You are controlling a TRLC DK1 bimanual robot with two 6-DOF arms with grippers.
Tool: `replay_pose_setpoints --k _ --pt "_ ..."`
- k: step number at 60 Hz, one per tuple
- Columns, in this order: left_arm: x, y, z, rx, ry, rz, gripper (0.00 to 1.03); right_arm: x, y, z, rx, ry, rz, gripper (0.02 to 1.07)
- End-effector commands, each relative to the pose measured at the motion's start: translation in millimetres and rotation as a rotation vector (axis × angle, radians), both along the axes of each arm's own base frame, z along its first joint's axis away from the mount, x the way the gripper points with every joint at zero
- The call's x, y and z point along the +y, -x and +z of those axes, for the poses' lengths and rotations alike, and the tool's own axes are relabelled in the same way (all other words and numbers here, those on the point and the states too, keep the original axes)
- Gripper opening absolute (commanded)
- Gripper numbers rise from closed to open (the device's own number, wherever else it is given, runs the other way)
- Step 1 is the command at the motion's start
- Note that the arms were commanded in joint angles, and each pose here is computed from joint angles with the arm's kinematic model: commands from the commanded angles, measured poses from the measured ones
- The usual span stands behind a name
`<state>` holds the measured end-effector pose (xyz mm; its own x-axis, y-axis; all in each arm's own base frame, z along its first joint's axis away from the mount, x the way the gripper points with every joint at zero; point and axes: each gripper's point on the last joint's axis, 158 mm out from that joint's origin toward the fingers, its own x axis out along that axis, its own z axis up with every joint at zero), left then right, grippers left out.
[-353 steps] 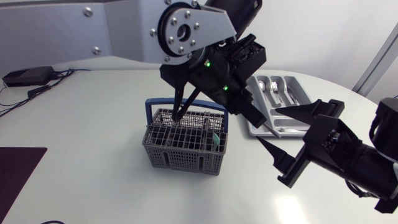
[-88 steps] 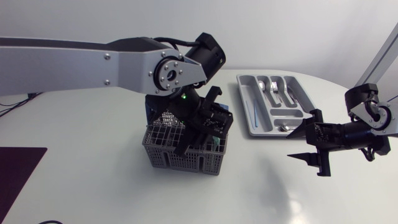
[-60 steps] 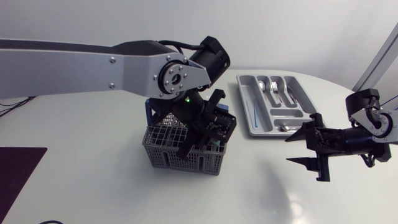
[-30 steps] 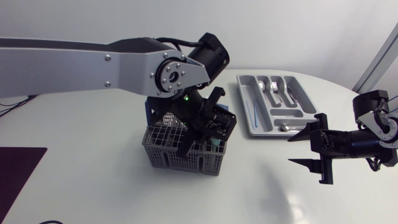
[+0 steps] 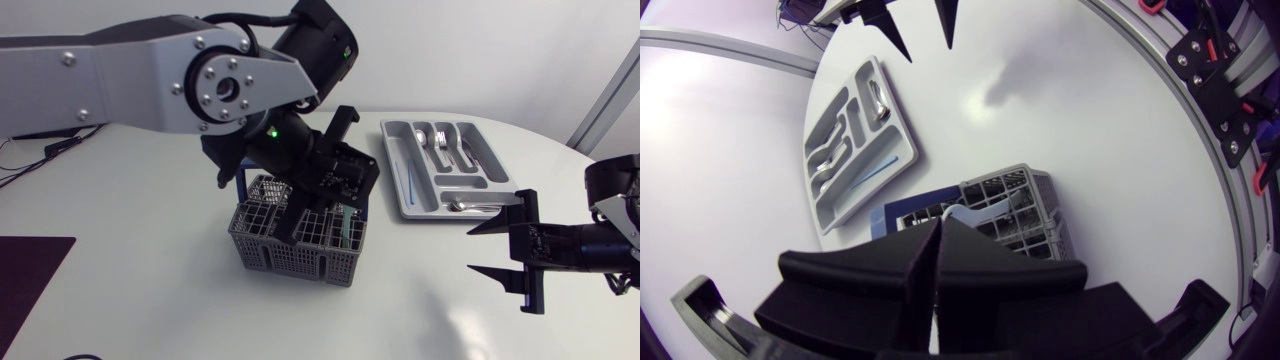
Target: Unload the cutlery basket into the drawer organizer.
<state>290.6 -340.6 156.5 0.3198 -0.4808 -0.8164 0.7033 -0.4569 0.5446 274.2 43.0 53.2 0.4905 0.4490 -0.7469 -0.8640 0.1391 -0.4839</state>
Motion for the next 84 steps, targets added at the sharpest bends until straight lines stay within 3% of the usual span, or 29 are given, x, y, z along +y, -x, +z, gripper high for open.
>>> replay_pose_setpoints --k 1,20,38,50,64,84 --pt "4.4 3.5 5.8 -0.020 0.016 0.009 0.09 5.9 8.9 -1.0 0.020 -0.024 -0.003 0.72" --pt "19.9 5.1 47.3 -0.133 0.121 0.044 0.09 22.4 12.1 36.5 -0.053 -0.134 -0.061 0.75" --pt "10.8 -9.8 102.7 -0.154 0.340 0.244 0.09 43.0 -6.6 85.5 -0.119 -0.337 -0.190 0.81" --pt "-12.6 -25.9 107.4 0.017 0.437 0.494 0.09 59.6 -8.9 110.6 -0.137 -0.470 -0.245 0.81" --pt "-26.0 -45.4 99.8 0.225 0.478 0.761 0.08 78.5 -2.4 138.8 -0.186 -0.570 -0.291 0.81" --pt "-45.4 -58.6 82.3 0.458 0.569 0.988 0.08 101.2 -13.5 149.8 -0.291 -0.570 -0.354 0.77"
